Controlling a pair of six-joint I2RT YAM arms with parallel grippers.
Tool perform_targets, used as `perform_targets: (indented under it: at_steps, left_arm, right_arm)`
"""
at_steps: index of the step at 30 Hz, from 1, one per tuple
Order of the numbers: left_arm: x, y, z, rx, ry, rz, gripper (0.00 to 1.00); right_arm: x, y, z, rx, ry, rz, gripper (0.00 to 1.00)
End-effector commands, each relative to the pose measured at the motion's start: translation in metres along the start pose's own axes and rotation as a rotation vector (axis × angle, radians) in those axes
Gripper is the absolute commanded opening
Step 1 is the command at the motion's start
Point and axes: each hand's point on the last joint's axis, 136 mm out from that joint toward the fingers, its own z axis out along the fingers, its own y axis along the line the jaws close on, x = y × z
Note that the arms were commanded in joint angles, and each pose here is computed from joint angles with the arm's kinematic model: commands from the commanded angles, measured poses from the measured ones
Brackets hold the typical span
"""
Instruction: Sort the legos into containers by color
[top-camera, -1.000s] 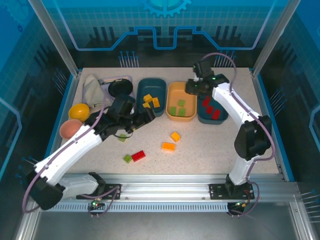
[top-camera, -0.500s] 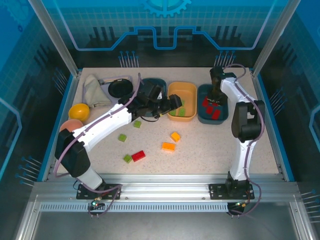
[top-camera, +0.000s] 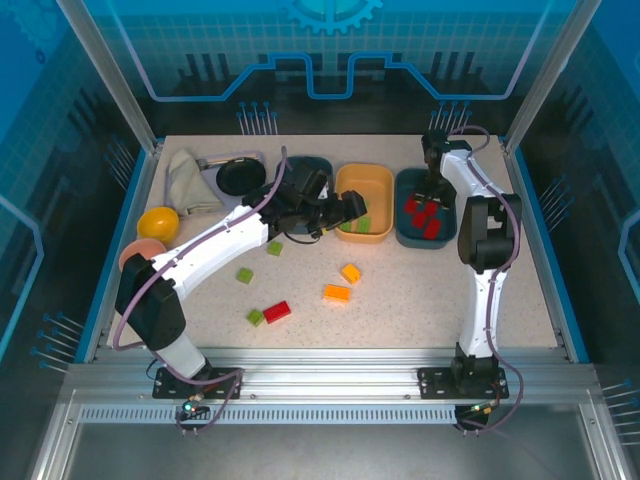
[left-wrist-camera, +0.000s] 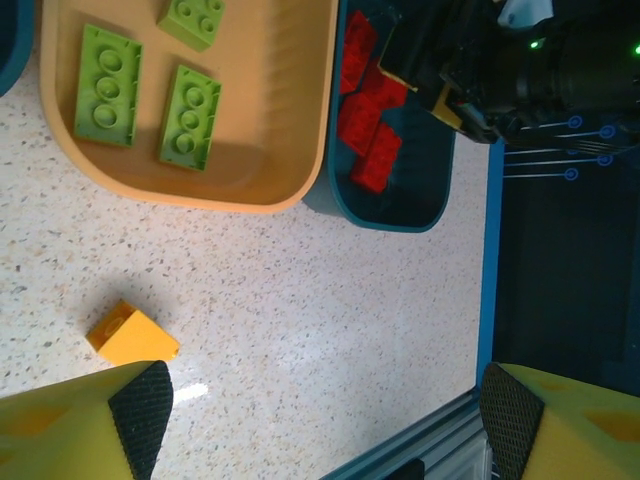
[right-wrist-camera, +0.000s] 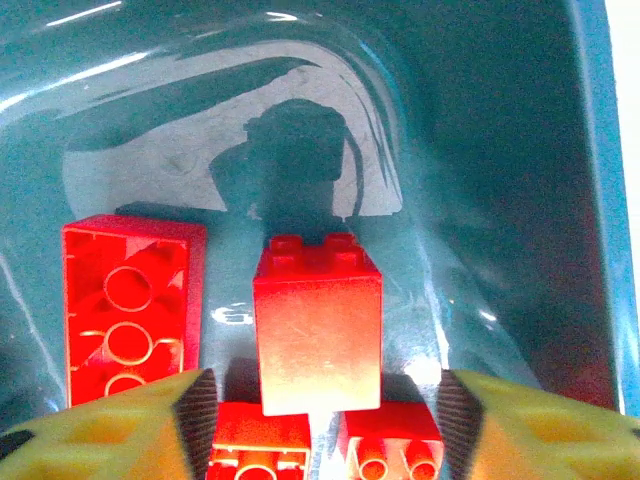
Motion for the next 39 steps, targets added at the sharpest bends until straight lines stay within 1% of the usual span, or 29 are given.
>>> perform_targets:
  at_steps: [1, 3, 7, 10, 13, 15, 17, 20, 23, 24, 27, 29, 35, 39]
  left_arm:
    - [0.012, 0.010, -0.012, -0.046, 0.022, 0.007, 0.84]
    - [0.016, 0.020, -0.016, -0.086, 0.025, -0.012, 0.84]
    - [0.028, 0.051, -0.022, -0.205, 0.040, -0.089, 0.83]
    - [0.041, 0.071, -0.020, -0.256, 0.069, -0.166, 0.82]
    - [0.052, 0.084, -0.011, -0.289, 0.100, -0.243, 0.81]
    - [0.058, 0.088, -0.001, -0.306, 0.130, -0.286, 0.80]
    - [0.063, 0.090, 0.011, -0.339, 0.159, -0.312, 0.79]
    - [0.068, 0.092, 0.030, -0.381, 0.187, -0.337, 0.75]
    - [0.074, 0.091, 0.050, -0.419, 0.218, -0.360, 0.73]
    - [0.077, 0.093, 0.058, -0.440, 0.225, -0.362, 0.73]
    - [0.080, 0.095, 0.075, -0.473, 0.232, -0.373, 0.71]
    - [0.082, 0.097, 0.083, -0.499, 0.231, -0.383, 0.70]
    - [0.085, 0.101, 0.104, -0.543, 0.232, -0.394, 0.63]
    - [0.093, 0.105, 0.110, -0.581, 0.237, -0.400, 0.60]
  right_arm:
    - [-0.007, 0.007, -0.035, -0.044, -0.050, -0.017, 0.68]
    - [-0.010, 0.012, -0.058, -0.068, -0.089, -0.023, 0.68]
    - [-0.002, 0.029, -0.125, -0.169, -0.210, -0.057, 0.66]
    - [0.028, 0.051, -0.176, -0.266, -0.322, -0.158, 0.67]
    - [0.082, 0.069, -0.207, -0.363, -0.400, -0.291, 0.68]
    - [0.125, 0.077, -0.213, -0.466, -0.408, -0.360, 0.69]
    - [0.170, 0.075, -0.221, -0.560, -0.435, -0.414, 0.71]
    - [0.227, 0.070, -0.221, -0.699, -0.407, -0.474, 0.80]
    - [0.264, 0.054, -0.215, -0.775, -0.358, -0.466, 0.90]
    - [0.273, 0.048, -0.212, -0.786, -0.342, -0.461, 0.92]
    - [0.290, 0.034, -0.208, -0.784, -0.309, -0.463, 0.93]
    - [0.294, 0.025, -0.207, -0.772, -0.305, -0.454, 0.92]
    - [0.295, 0.013, -0.207, -0.751, -0.324, -0.440, 0.92]
    - [0.297, 0.013, -0.206, -0.750, -0.315, -0.435, 0.92]
